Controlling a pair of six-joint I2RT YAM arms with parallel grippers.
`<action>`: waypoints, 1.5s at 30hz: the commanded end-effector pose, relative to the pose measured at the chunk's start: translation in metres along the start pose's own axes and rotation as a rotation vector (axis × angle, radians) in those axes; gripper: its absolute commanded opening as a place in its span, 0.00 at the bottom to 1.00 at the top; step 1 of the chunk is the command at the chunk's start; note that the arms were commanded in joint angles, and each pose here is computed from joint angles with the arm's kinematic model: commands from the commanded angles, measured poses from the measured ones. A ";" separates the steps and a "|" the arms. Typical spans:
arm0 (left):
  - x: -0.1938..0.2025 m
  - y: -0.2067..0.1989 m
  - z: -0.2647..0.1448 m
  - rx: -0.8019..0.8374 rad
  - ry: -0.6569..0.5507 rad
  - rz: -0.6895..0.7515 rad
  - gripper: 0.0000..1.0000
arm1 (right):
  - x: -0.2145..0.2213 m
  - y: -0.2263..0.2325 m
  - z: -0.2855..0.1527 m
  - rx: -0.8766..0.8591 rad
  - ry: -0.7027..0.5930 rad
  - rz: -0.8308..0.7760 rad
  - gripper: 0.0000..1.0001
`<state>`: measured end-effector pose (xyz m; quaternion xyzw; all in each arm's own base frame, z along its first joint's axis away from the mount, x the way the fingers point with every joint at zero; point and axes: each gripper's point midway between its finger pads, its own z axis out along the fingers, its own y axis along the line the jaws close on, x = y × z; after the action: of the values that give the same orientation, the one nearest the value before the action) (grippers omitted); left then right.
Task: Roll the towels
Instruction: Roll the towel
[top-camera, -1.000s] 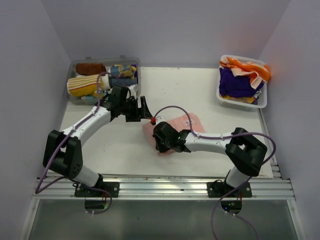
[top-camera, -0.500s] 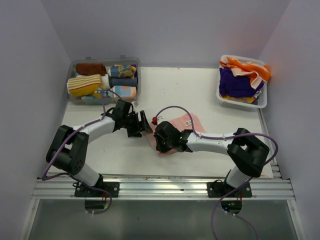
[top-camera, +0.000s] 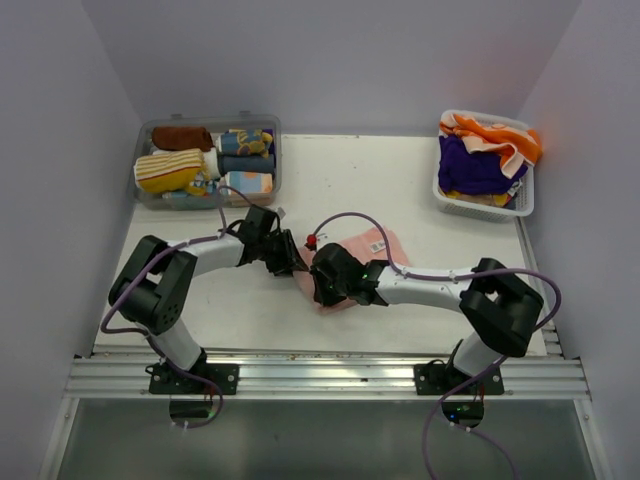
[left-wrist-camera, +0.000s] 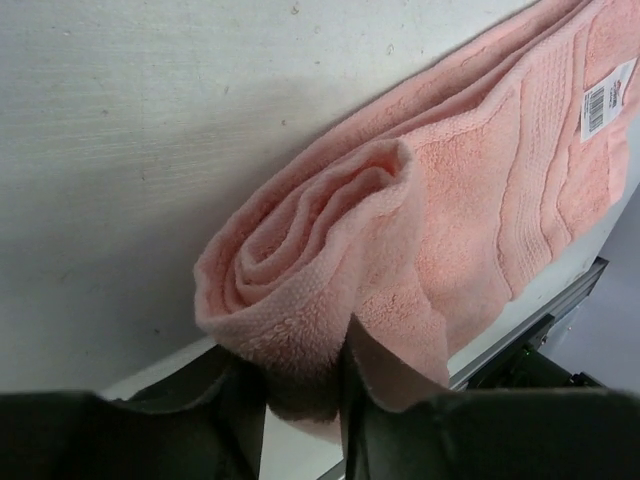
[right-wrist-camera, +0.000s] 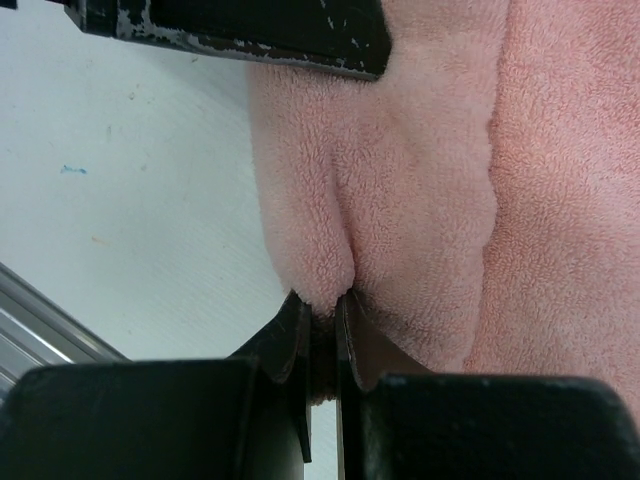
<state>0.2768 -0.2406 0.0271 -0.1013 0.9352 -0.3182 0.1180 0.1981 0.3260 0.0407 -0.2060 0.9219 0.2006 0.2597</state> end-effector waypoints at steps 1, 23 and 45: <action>-0.013 -0.006 0.003 -0.009 -0.046 -0.012 0.30 | -0.006 0.002 -0.012 -0.009 -0.019 0.005 0.00; -0.006 -0.006 -0.020 -0.065 -0.060 -0.058 0.00 | -0.053 0.027 -0.022 0.089 -0.096 -0.250 0.63; -0.008 -0.008 -0.032 -0.079 -0.082 -0.071 0.00 | -0.046 0.043 0.015 0.083 -0.088 -0.272 0.00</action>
<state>0.2701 -0.2234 0.0365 -0.1495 0.9441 -0.2677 0.1207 0.2206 0.3647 0.0449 -0.3264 0.8861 0.0812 0.3188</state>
